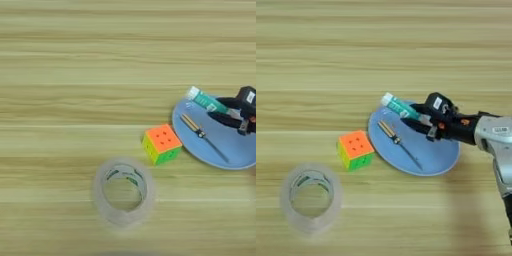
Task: Move the objects on the table
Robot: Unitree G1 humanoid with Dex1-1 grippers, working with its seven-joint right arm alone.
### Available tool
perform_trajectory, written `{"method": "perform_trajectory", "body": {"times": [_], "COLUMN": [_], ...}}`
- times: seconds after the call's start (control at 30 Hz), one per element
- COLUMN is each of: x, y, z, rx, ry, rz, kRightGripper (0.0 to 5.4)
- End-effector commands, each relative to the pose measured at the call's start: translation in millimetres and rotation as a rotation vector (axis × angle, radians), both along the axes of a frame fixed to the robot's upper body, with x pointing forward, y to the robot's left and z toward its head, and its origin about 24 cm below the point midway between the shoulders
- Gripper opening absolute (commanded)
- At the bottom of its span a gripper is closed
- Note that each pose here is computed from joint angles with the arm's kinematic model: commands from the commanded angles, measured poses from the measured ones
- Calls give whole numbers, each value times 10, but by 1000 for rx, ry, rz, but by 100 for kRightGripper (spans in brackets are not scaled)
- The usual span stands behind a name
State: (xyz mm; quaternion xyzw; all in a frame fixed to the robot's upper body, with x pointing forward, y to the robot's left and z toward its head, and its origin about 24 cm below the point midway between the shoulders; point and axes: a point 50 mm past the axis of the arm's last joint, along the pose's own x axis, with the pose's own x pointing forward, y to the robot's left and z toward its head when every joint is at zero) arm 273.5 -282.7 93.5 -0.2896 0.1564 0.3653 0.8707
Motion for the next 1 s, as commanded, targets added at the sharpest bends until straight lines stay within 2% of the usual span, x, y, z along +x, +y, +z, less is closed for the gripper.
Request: {"method": "perform_trajectory", "body": {"times": [0.03,0.17,0.37,0.57,0.93,1.0], "x": [167,175,135,146,161,166], "y": [-58,-99,-97,-147,-195,-197], "z": [300,221,72,-57,-109,-105], "rx": [-81,-113,-119,-114,-108,-105], "ry": [-148,-131,-66,-19,-5,-9], "rz": [-25,-33,4,-17,-36,-38], "kRightGripper": [169,169,169,169,169,206]}}
